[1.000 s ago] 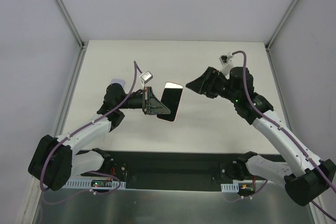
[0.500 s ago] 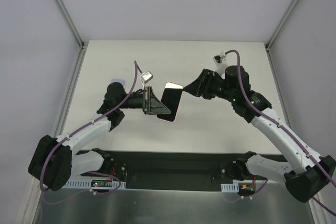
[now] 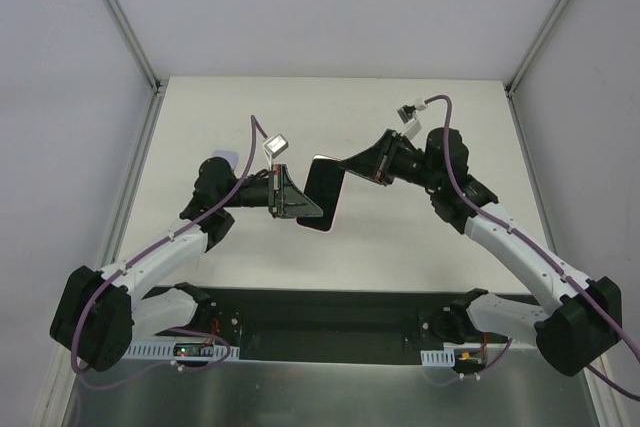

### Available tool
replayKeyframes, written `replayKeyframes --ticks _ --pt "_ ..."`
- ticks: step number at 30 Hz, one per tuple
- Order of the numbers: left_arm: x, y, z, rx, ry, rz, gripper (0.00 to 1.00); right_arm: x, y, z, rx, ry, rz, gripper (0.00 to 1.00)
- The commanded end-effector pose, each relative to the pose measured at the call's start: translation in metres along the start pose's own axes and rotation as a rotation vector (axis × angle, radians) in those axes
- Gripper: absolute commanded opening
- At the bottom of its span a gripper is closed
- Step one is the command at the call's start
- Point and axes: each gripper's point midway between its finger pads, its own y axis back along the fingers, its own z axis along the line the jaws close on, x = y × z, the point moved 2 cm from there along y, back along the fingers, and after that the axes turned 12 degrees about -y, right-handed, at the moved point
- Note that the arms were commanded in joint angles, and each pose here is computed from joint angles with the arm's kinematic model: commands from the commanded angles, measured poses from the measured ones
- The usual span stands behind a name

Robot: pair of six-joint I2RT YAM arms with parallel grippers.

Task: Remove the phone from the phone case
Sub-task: Remove the phone case from the phone.

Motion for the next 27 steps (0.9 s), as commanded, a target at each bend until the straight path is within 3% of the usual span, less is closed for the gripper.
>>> replayKeyframes --ticks 1,7,14,20,27 --pt "-0.013 0.005 -0.043 0.106 -0.221 -0.017 0.00 -0.008 0.002 0.023 -0.148 -0.049 -0.027 0.02" --pt "-0.015 0.004 -0.044 0.116 -0.296 0.005 0.00 -0.013 0.013 0.064 -0.441 -0.156 -0.019 0.01" --pt "-0.029 0.000 -0.065 0.199 -0.430 0.046 0.00 -0.039 0.028 0.104 -0.806 -0.492 -0.007 0.01" --pt "-0.033 0.004 -0.089 0.254 -0.542 0.073 0.00 -0.044 0.016 0.110 -0.864 -0.557 -0.024 0.02" --pt "-0.034 0.011 -0.117 0.295 -0.667 0.086 0.00 -0.052 0.016 0.155 -0.977 -0.547 -0.001 0.01"
